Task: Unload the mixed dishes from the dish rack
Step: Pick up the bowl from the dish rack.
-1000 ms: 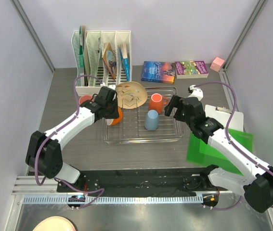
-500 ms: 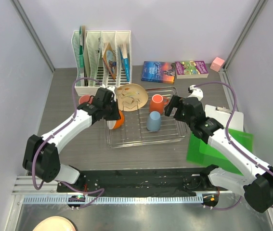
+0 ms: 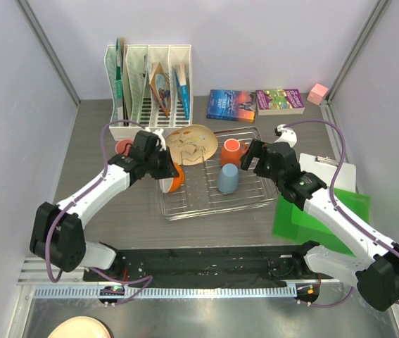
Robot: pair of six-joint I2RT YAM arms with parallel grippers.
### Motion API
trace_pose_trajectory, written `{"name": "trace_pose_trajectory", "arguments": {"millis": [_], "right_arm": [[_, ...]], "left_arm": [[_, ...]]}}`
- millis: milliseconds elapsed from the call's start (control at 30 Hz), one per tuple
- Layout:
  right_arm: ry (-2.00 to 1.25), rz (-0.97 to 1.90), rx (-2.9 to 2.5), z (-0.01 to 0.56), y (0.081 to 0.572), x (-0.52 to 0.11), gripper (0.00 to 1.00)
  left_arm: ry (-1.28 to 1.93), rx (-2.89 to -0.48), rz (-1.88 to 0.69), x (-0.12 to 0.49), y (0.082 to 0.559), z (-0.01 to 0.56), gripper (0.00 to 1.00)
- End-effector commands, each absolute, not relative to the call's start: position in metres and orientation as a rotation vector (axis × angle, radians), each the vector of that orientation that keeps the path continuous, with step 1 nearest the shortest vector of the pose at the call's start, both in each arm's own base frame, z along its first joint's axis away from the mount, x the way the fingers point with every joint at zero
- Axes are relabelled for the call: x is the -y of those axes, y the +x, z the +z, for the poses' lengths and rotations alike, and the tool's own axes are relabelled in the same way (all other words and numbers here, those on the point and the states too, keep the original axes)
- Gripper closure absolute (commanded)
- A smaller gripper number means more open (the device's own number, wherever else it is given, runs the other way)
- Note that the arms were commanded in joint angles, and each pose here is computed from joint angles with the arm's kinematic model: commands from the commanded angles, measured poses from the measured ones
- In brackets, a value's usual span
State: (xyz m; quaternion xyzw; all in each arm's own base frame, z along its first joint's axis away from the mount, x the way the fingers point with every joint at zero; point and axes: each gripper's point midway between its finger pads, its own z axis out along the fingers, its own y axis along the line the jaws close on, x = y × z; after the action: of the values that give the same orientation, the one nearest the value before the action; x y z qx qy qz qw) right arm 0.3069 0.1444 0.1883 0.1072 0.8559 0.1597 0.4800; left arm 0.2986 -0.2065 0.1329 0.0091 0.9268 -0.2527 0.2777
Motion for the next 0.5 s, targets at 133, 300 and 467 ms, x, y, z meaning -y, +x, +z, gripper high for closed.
{"name": "trace_pose_trajectory", "arguments": {"millis": [133, 300, 467], "right_arm": [[0.25, 0.405, -2.019, 0.205, 0.311, -0.144, 0.01], [0.248, 0.397, -2.016, 0.205, 0.31, -0.142, 0.01], [0.245, 0.4, -2.005, 0.209, 0.308, -0.14, 0.01]], "left_arm": [[-0.125, -2.284, -0.944, 0.198, 0.325, 0.182, 1.0], [-0.211, -2.272, -1.021, 0.188, 0.326, 0.176, 1.0], [-0.242, -2.195, -1.105, 0.186, 0.329, 0.193, 1.0]]}}
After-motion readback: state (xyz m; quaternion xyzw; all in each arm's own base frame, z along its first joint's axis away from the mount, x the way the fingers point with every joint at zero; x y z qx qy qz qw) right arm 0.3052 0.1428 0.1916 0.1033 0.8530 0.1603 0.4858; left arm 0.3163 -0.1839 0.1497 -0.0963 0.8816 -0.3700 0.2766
